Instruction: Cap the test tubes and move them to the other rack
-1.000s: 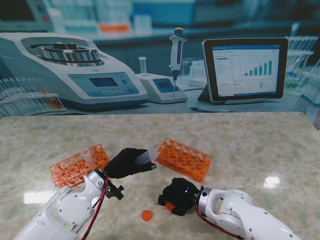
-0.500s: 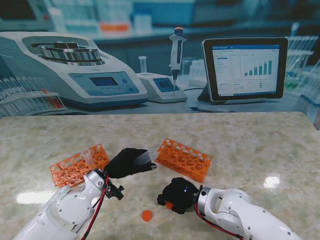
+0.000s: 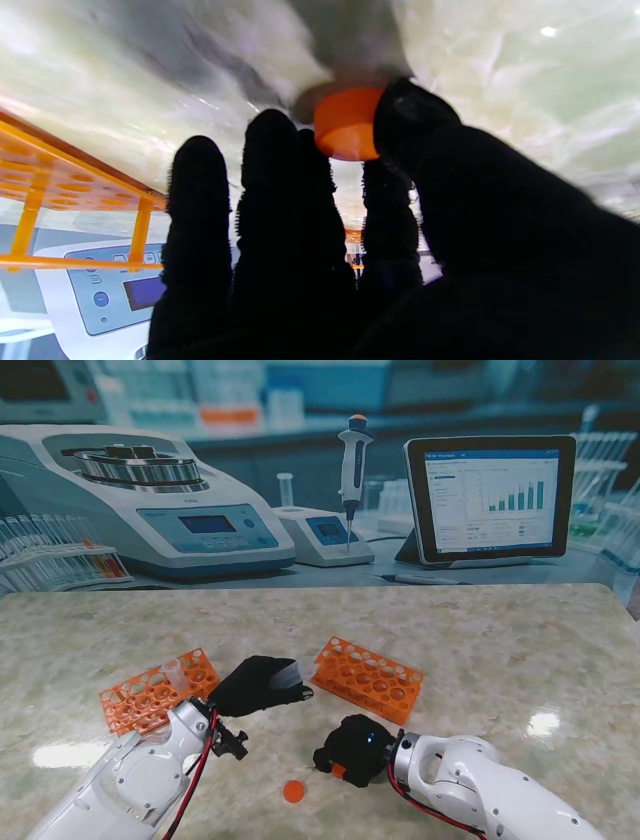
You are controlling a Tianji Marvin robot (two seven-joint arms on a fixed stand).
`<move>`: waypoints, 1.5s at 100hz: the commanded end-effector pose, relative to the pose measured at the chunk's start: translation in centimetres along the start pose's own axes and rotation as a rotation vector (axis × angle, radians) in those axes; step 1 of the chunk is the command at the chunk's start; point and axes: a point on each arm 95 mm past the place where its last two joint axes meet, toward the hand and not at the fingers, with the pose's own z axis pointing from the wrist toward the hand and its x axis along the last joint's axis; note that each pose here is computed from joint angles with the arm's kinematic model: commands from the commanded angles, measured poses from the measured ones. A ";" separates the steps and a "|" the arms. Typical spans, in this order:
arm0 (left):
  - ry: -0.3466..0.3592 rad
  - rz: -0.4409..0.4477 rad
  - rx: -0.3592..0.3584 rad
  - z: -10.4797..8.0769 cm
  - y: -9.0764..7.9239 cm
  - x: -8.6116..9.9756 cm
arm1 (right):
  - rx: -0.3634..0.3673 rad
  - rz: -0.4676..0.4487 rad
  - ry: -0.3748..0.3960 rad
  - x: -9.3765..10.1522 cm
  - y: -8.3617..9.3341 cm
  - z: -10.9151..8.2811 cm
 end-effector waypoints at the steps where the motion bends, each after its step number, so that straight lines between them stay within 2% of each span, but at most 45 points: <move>1: 0.000 -0.002 -0.004 0.0 0.0 0.1 | 0.038 0.015 0.008 0.4 -1.3 -0.1; 89: 0.001 -0.001 -0.002 0.0 0.1 0.2 | 0.043 0.042 0.020 0.5 -1.5 0.2; 150: 0.000 0.000 -0.001 0.0 0.0 0.1 | 0.012 0.046 0.033 0.3 -1.2 0.2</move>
